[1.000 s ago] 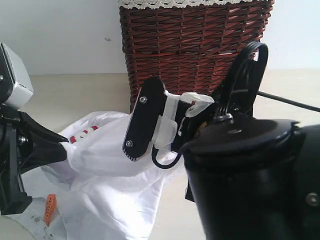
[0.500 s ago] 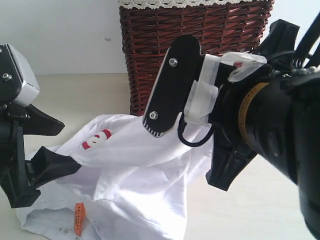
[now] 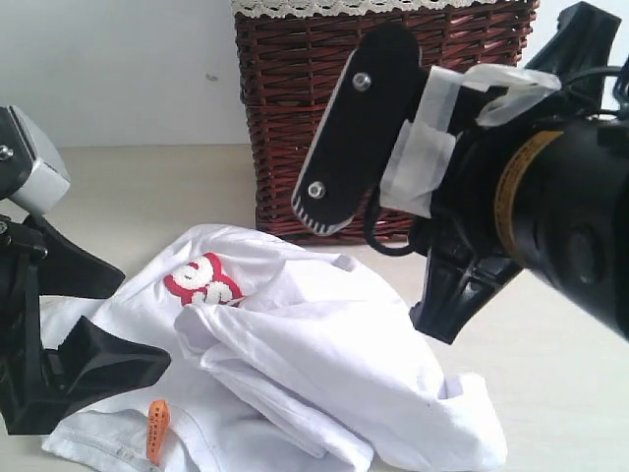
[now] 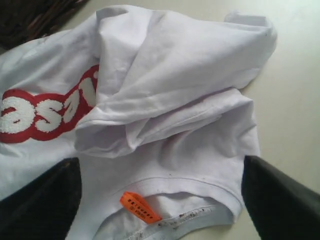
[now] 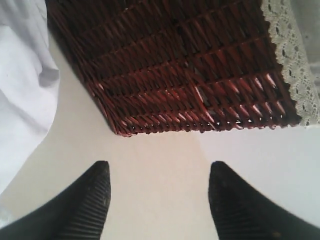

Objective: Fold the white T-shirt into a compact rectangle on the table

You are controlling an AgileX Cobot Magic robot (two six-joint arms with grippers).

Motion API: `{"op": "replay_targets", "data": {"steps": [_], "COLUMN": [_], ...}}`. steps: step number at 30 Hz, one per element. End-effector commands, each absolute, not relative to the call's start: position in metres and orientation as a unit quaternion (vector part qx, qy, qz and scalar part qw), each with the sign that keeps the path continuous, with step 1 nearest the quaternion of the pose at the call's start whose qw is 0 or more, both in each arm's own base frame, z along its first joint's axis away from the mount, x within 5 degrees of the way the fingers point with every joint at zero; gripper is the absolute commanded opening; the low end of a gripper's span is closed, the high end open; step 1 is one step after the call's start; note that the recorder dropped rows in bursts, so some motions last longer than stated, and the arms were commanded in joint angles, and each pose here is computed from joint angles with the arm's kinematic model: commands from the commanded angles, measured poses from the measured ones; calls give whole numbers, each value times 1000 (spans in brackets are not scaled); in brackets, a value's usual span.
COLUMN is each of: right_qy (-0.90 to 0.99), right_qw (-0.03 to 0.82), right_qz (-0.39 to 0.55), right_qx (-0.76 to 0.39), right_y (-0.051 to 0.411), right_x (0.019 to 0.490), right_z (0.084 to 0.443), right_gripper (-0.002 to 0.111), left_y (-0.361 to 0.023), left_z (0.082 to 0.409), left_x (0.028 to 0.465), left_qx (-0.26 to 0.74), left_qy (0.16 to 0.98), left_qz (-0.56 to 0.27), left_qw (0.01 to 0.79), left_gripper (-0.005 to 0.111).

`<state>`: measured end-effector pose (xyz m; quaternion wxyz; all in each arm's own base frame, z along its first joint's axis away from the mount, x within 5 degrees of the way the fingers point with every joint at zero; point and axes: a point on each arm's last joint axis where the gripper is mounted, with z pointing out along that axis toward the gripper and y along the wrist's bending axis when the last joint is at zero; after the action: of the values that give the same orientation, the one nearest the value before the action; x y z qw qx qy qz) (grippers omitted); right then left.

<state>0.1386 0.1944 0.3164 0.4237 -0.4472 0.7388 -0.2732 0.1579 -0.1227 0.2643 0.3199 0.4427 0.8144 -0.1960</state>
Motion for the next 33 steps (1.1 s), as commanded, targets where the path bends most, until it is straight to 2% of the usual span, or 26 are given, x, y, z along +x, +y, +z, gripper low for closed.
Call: {"op": "replay_targets", "data": {"steps": [1, 3, 5, 8, 12, 18, 23, 26, 28, 32, 33], "right_qy": [783, 802, 803, 805, 801, 796, 795, 797, 797, 798, 798], "right_qw": [397, 328, 296, 288, 295, 306, 306, 306, 306, 304, 304], "right_qz": [-228, -194, -148, -138, -148, -152, -153, -153, -153, -153, -153], "right_qx": [-422, -460, -495, -500, -499, -500, -500, -498, -498, -497, -497], "right_y": [188, 188, 194, 195, 193, 192, 192, 192, 192, 192, 192], "right_x": [131, 121, 114, 112, 113, 114, 114, 114, 114, 114, 114], "right_z": [314, 303, 297, 295, 298, 300, 300, 300, 300, 300, 300], "right_gripper": [57, 57, 57, 57, 57, 57, 57, 57, 57, 57, 57], "left_y": [-123, -125, -128, -137, -152, -166, -171, -169, -168, -174, -175], "left_z": [263, 257, 244, 223, 190, 155, 141, 118, 104, 95, 95], "left_x": [159, 157, 158, 162, 162, 162, 175, 177, 178, 186, 187], "left_qx": [433, 417, 403, 422, 517, 687, 718, 750, 758, 771, 773], "left_qy": [823, 841, 860, 866, 834, 723, 690, 661, 652, 634, 631], "left_qz": [-201, -217, -232, -225, -169, -43, -4, 10, 15, 28, 29], "left_qw": [307, 268, 209, 147, 89, 60, 87, 38, 13, 52, 58], "left_gripper": [83, 83, 79, 71, 70, 70, 70, 69, 63, 43, 30]}}
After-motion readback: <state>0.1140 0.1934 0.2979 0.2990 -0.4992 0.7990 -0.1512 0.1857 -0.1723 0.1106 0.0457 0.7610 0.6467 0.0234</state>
